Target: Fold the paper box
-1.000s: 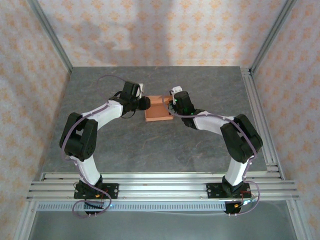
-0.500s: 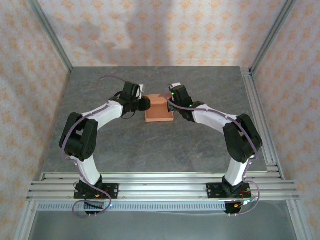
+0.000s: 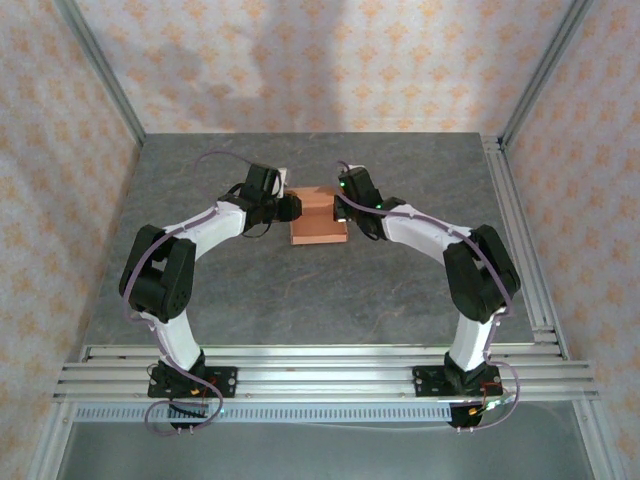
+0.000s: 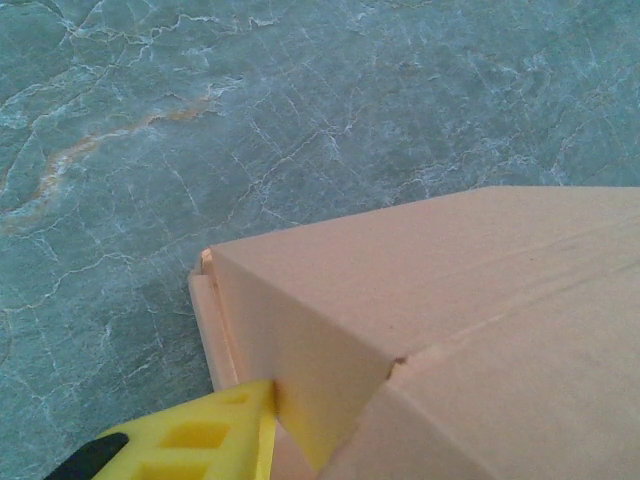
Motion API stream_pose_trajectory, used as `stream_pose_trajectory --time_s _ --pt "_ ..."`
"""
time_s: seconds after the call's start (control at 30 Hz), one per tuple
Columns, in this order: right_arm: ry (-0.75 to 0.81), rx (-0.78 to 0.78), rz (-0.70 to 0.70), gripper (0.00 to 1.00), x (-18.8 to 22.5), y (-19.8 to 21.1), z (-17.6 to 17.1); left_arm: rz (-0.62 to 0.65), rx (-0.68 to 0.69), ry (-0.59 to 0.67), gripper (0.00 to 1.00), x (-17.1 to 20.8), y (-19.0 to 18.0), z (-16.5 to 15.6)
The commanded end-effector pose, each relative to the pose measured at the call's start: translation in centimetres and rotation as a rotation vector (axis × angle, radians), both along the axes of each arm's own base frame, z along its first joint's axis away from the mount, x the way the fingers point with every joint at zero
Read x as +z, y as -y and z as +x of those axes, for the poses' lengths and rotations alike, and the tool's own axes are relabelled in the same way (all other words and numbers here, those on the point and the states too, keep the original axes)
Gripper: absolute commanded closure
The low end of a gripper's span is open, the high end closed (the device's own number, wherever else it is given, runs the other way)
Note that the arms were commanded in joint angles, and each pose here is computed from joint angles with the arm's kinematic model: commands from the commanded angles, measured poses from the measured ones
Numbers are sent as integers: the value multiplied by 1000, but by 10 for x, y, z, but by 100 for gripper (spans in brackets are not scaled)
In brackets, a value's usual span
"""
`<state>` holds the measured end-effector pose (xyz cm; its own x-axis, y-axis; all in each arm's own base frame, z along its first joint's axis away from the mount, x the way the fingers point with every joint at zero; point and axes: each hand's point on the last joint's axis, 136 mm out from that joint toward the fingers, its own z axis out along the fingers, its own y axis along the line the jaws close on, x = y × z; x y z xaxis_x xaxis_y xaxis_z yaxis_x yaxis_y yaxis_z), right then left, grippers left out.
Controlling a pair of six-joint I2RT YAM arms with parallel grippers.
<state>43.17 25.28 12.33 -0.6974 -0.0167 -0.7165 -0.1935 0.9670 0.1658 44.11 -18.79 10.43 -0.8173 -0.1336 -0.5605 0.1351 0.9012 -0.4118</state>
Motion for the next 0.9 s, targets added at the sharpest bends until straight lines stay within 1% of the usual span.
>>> stream_pose_trajectory --time_s 0.0,0.1,0.43,0.47,0.63,0.8,0.87 --pt "-62 -10 -42 100 -29 7 -17 -13 -35 33 70 9 6 -2" --pt "-60 -12 -46 100 -36 9 -20 -14 -37 32 70 9 7 -4" --pt "93 48 -62 100 -35 8 -27 -18 -38 43 70 14 4 -11" --pt "105 51 -67 100 -35 9 -27 -22 -38 47 69 15 4 -13" --pt "174 56 -65 100 -45 11 -26 -50 -59 76 59 29 5 -23" --pt "221 60 -53 100 -47 9 -29 -67 -59 94 54 40 2 -36" --pt "230 51 -57 100 -49 11 -29 -84 -63 135 52 49 1 -41"
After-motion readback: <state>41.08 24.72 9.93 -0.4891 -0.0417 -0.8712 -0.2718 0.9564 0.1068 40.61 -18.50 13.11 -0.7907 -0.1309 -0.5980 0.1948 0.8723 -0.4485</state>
